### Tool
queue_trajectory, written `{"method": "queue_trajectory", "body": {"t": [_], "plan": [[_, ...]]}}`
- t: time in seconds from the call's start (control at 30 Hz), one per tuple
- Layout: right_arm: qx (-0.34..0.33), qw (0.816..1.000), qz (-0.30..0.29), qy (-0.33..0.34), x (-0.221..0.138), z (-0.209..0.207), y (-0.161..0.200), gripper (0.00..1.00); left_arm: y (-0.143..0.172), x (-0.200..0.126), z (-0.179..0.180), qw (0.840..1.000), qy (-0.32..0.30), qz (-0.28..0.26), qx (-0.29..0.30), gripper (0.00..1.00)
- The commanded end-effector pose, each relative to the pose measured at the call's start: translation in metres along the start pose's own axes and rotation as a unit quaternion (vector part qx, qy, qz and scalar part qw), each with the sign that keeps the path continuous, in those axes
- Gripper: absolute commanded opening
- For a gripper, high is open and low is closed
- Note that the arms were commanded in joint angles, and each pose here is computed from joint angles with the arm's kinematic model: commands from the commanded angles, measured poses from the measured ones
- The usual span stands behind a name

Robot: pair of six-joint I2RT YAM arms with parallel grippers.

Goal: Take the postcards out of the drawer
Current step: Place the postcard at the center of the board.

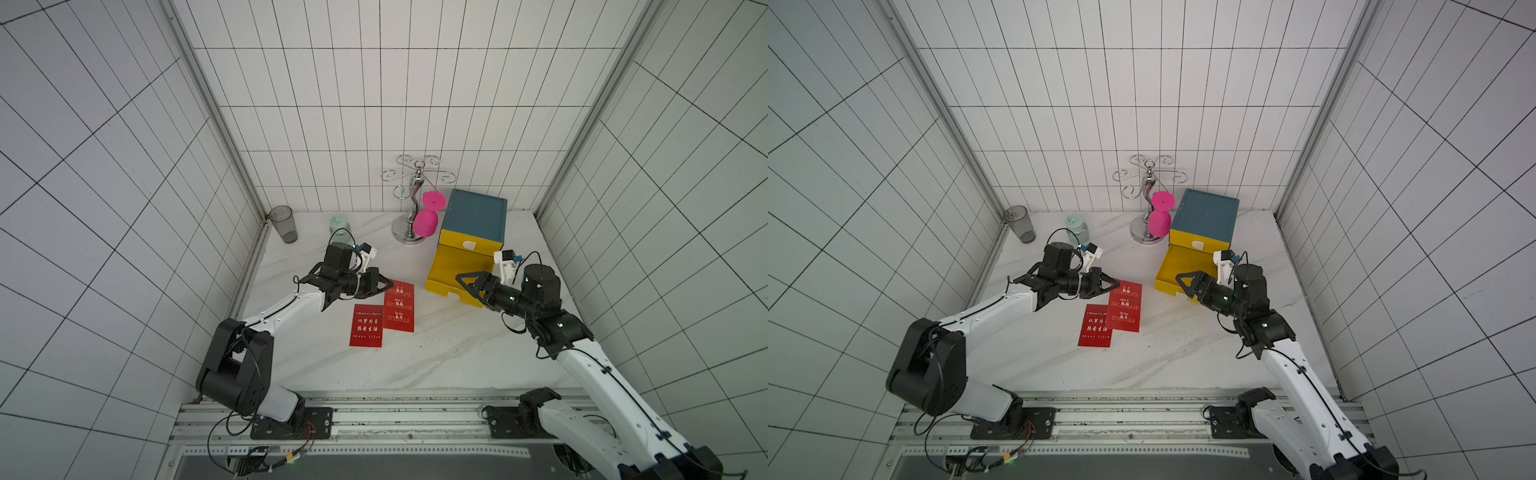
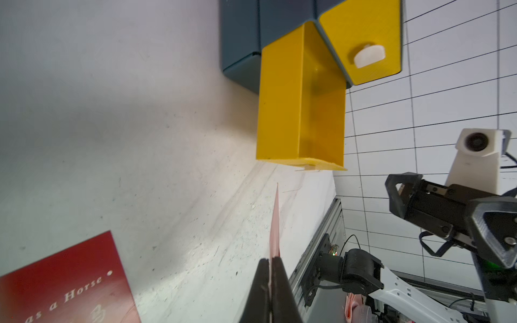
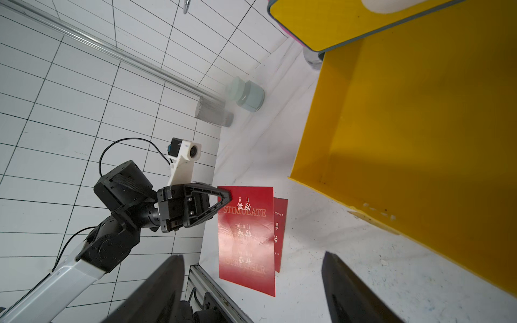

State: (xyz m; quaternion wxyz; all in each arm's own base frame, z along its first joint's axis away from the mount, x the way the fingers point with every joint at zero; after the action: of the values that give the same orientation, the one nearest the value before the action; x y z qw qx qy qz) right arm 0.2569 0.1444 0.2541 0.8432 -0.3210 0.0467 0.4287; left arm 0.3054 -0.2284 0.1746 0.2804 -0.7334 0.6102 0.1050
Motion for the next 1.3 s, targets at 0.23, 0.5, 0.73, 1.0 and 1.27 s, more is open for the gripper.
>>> {"method": "queue_trajectory", "body": {"t": [0.23,0.5,0.73,1.0,1.27], "plan": [[0.011,1.0,-0.006,-0.008,-0.005,-0.003,0.004,0.81,0.038,0.048,0.05,0.994,-0.073,0.069,-0.037,0.0],[0.029,0.999,-0.011,-0.016,-0.006,-0.009,0.011,0.81,0.028,0.065,0.066,0.992,-0.102,0.058,-0.051,0.0],[0.034,0.999,-0.01,-0.016,-0.005,-0.011,0.013,0.82,0.033,0.074,0.075,0.99,-0.112,0.07,-0.057,0.03],[0.041,0.999,-0.008,-0.01,-0.004,-0.018,0.017,0.82,0.036,0.072,0.083,0.986,-0.14,0.072,-0.049,0.13],[0.043,0.999,-0.009,-0.006,-0.004,-0.021,0.018,0.82,0.036,0.073,0.087,0.984,-0.151,0.079,-0.05,0.18]]}}
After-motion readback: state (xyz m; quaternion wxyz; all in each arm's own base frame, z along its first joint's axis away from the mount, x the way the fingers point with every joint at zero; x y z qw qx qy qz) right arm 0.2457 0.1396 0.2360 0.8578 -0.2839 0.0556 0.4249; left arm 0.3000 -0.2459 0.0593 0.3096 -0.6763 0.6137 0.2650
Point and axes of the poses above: each gripper's point midway between its finger pads, its own x axis out along the fingers, its own z axis along the line the jaws close on, y = z × x, the point moved 3 cm from there along -x, back along the fingers, and after that the axes turned 2 degrees about -x, right-handed, at the moved point
